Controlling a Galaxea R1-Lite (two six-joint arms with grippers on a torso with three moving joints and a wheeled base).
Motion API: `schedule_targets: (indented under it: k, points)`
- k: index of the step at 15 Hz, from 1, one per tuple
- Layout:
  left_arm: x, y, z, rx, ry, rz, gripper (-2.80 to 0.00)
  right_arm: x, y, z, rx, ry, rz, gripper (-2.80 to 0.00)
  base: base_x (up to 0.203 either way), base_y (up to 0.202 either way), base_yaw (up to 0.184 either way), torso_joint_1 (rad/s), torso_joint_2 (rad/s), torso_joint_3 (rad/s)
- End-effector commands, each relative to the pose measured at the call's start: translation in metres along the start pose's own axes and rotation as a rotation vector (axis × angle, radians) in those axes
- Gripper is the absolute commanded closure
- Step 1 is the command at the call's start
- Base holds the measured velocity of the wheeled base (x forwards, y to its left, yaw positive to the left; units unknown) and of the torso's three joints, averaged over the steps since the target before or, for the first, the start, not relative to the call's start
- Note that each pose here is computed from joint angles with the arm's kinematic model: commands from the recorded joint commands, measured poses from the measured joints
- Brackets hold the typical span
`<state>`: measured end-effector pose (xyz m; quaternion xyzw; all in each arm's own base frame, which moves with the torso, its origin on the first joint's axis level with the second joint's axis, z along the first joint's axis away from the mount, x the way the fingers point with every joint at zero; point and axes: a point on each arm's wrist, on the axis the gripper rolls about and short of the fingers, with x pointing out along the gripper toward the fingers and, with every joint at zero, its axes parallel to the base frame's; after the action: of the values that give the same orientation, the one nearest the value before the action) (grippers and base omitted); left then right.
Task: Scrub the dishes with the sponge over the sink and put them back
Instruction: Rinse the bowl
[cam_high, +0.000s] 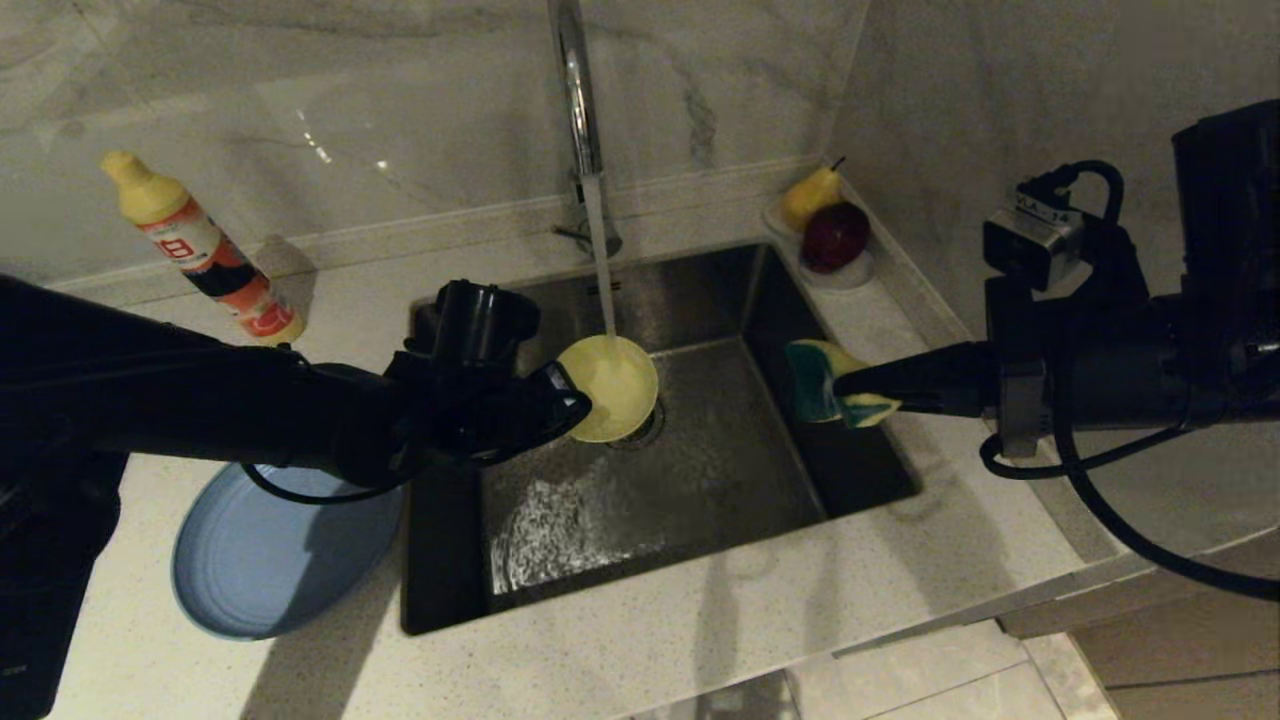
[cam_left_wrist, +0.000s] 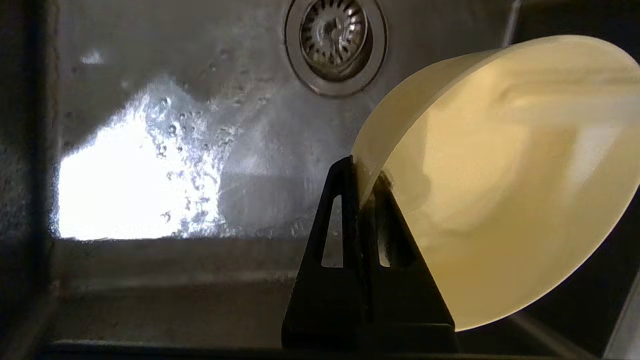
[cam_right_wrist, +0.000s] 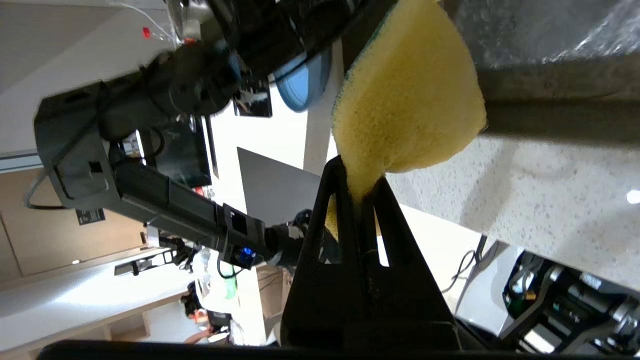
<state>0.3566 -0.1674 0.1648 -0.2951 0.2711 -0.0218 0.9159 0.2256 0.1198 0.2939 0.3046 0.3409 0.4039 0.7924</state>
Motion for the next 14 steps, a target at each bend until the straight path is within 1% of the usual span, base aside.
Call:
schedule_targets:
  k: [1,3,6,11,14]
  points:
    - [0.008,-0.003,0.001,-0.004,0.004,0.007,0.00,0.003,-0.004,-0.002,0.015,0.015,-0.007,0.00,0.000,0.000,0.000,0.000,0.00,0.000]
    - [0.005,-0.003,0.002,-0.013,0.017,0.018,0.00,0.003,-0.005,-0.003,0.018,0.019,-0.009,0.00,0.000,0.000,0.000,0.000,0.00,0.000]
    - [0.003,0.000,0.003,-0.032,0.015,0.028,0.00,0.002,-0.005,-0.003,0.017,0.017,-0.009,0.00,0.000,0.000,0.000,0.000,0.00,0.000]
    - [-0.012,0.003,0.005,-0.034,0.016,0.032,0.00,-0.001,-0.002,-0.004,0.012,0.011,-0.004,0.00,0.000,0.000,0.000,0.000,0.00,0.000]
    - [-0.015,0.006,0.003,-0.031,0.033,0.049,0.00,-0.003,-0.001,-0.004,0.010,0.007,-0.001,0.00,0.000,0.000,0.000,0.000,0.00,0.000]
